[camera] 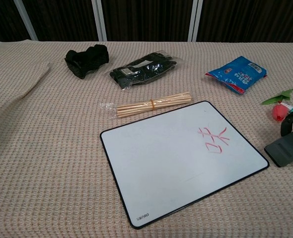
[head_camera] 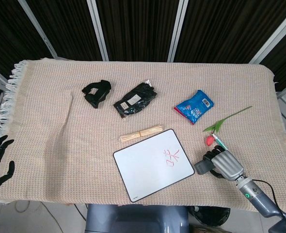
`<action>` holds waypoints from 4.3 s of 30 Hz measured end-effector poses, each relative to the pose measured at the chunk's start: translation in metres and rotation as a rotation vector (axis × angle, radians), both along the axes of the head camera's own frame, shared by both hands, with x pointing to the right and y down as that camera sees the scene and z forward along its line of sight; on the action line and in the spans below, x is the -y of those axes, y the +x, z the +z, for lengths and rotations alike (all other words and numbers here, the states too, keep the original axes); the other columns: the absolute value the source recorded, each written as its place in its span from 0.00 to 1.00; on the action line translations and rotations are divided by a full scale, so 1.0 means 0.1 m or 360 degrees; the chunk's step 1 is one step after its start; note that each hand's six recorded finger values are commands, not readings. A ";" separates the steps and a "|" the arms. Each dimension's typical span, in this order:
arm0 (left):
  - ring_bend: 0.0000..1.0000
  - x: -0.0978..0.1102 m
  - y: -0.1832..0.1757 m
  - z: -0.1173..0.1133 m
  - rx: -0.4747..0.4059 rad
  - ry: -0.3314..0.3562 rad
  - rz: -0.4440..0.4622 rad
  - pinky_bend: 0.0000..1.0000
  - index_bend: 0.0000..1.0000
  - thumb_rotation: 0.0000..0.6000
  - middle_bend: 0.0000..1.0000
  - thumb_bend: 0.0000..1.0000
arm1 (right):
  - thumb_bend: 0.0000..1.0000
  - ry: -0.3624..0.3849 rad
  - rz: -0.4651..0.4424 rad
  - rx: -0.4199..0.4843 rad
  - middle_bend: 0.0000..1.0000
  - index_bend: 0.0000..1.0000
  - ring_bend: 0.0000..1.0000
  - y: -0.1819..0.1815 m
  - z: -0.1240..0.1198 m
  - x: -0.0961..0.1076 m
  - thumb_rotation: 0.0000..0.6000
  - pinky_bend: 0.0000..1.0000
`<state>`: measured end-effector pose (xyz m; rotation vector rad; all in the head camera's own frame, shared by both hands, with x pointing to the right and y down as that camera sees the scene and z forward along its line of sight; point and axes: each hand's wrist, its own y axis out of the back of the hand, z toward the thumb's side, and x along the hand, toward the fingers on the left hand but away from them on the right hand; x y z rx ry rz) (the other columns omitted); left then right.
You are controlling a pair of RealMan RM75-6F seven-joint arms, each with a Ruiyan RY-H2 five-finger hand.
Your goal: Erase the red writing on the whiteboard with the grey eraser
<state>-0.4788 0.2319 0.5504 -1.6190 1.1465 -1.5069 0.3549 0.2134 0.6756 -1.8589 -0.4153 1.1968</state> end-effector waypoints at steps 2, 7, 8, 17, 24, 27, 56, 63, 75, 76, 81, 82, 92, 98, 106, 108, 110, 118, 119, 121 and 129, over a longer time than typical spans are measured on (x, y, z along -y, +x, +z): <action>0.00 0.00 0.00 0.00 0.0001 0.0000 -0.0004 0.02 0.16 1.00 0.05 0.51 | 0.45 -0.0004 -0.0004 0.0008 0.48 0.50 0.43 -0.02 0.00 0.00 1.00 0.29; 0.00 0.00 0.00 0.00 0.0000 -0.0002 -0.0009 0.02 0.16 1.00 0.05 0.51 | 0.47 -0.0011 -0.0004 0.0049 0.50 0.52 0.45 -0.07 -0.04 0.02 1.00 0.31; 0.00 0.00 0.00 0.00 0.0000 -0.0002 -0.0010 0.02 0.16 1.00 0.05 0.51 | 0.47 -0.0010 -0.0005 0.0056 0.50 0.52 0.46 -0.08 -0.05 0.03 1.00 0.32; 0.00 0.00 0.00 0.00 -0.0006 -0.0002 -0.0019 0.02 0.16 1.00 0.05 0.51 | 0.48 0.0017 -0.0060 0.0137 0.51 0.54 0.49 -0.35 -0.23 0.25 1.00 0.39; 0.00 0.00 -0.01 -0.01 -0.0008 -0.0002 -0.0030 0.02 0.16 1.00 0.05 0.51 | 0.48 -0.0034 -0.0167 0.0126 0.51 0.54 0.50 -0.78 -0.26 0.45 1.00 0.39; 0.00 0.00 -0.02 -0.01 -0.0012 -0.0001 -0.0037 0.02 0.16 1.00 0.05 0.51 | 0.48 -0.0065 -0.0186 0.0135 0.51 0.54 0.50 -0.97 -0.25 0.54 1.00 0.39; 0.00 0.01 -0.07 -0.03 -0.0025 0.0000 -0.0066 0.02 0.16 1.00 0.05 0.51 | 0.48 -0.0208 -0.0166 0.0017 0.52 0.54 0.50 -1.96 0.33 0.84 1.00 0.39; 0.00 0.01 -0.07 -0.03 -0.0025 -0.0001 -0.0066 0.02 0.16 1.00 0.05 0.51 | 0.48 -0.0216 -0.0201 0.0017 0.52 0.54 0.51 -1.82 0.27 0.63 1.00 0.39; 0.00 0.00 -0.03 -0.03 -0.0021 0.0003 -0.0057 0.02 0.16 1.00 0.05 0.51 | 0.48 -0.0273 -0.0282 0.0030 0.52 0.54 0.51 -1.52 0.05 0.13 1.00 0.39; 0.00 0.00 -0.03 -0.03 -0.0021 0.0003 -0.0057 0.02 0.16 1.00 0.05 0.51 | 0.48 -0.0278 -0.0279 0.0030 0.52 0.54 0.51 -1.49 0.02 0.11 1.00 0.39; 0.00 0.00 -0.02 -0.02 -0.0018 0.0001 -0.0055 0.02 0.16 1.00 0.05 0.51 | 0.48 -0.0288 -0.0260 0.0015 0.52 0.54 0.51 -1.36 -0.04 0.08 1.00 0.39; 0.00 0.00 -0.02 -0.02 -0.0018 0.0001 -0.0055 0.02 0.16 1.00 0.05 0.51 | 0.48 -0.0290 -0.0256 0.0012 0.52 0.54 0.51 -1.35 -0.04 0.08 1.00 0.39; 0.00 0.00 -0.04 -0.03 -0.0020 0.0009 -0.0061 0.02 0.16 1.00 0.05 0.51 | 0.48 -0.0275 -0.0198 -0.0024 0.52 0.54 0.51 -1.35 0.13 0.28 1.00 0.39; 0.00 0.01 -0.04 -0.04 -0.0022 0.0011 -0.0062 0.02 0.16 1.00 0.05 0.51 | 0.48 -0.0241 -0.0123 -0.0031 0.52 0.54 0.51 -1.39 0.22 0.51 1.00 0.39; 0.00 0.00 -0.04 -0.04 -0.0022 0.0009 -0.0060 0.02 0.16 1.00 0.05 0.51 | 0.48 -0.0205 -0.0042 -0.0035 0.52 0.54 0.51 -1.42 0.31 0.75 1.00 0.39; 0.00 0.01 -0.04 -0.04 -0.0022 0.0010 -0.0062 0.02 0.16 1.00 0.05 0.51 | 0.48 -0.0194 -0.0019 -0.0048 0.52 0.54 0.51 -1.40 0.35 0.79 1.00 0.39; 0.00 0.01 -0.05 -0.04 -0.0021 0.0011 -0.0065 0.02 0.16 1.00 0.05 0.51 | 0.48 -0.0192 0.0006 -0.0059 0.52 0.54 0.51 -1.36 0.37 0.82 1.00 0.39; 0.00 0.00 -0.04 -0.03 -0.0024 0.0005 -0.0061 0.02 0.16 1.00 0.05 0.51 | 0.48 -0.0208 -0.0004 -0.0033 0.52 0.54 0.51 -1.25 0.29 0.62 1.00 0.39; 0.00 0.00 -0.04 -0.03 -0.0024 0.0005 -0.0061 0.02 0.16 1.00 0.05 0.51 | 0.48 -0.0210 -0.0010 -0.0025 0.52 0.54 0.51 -1.24 0.27 0.58 1.00 0.39; 0.00 0.00 -0.03 -0.03 -0.0022 0.0004 -0.0057 0.02 0.16 1.00 0.05 0.51 | 0.48 -0.0226 -0.0025 -0.0002 0.52 0.54 0.51 -1.20 0.22 0.45 1.00 0.39; 0.00 -0.01 -0.02 -0.03 -0.0013 0.0002 -0.0053 0.02 0.16 1.00 0.05 0.51 | 0.48 -0.0312 -0.0101 0.0025 0.52 0.54 0.51 -1.08 0.13 -0.03 1.00 0.39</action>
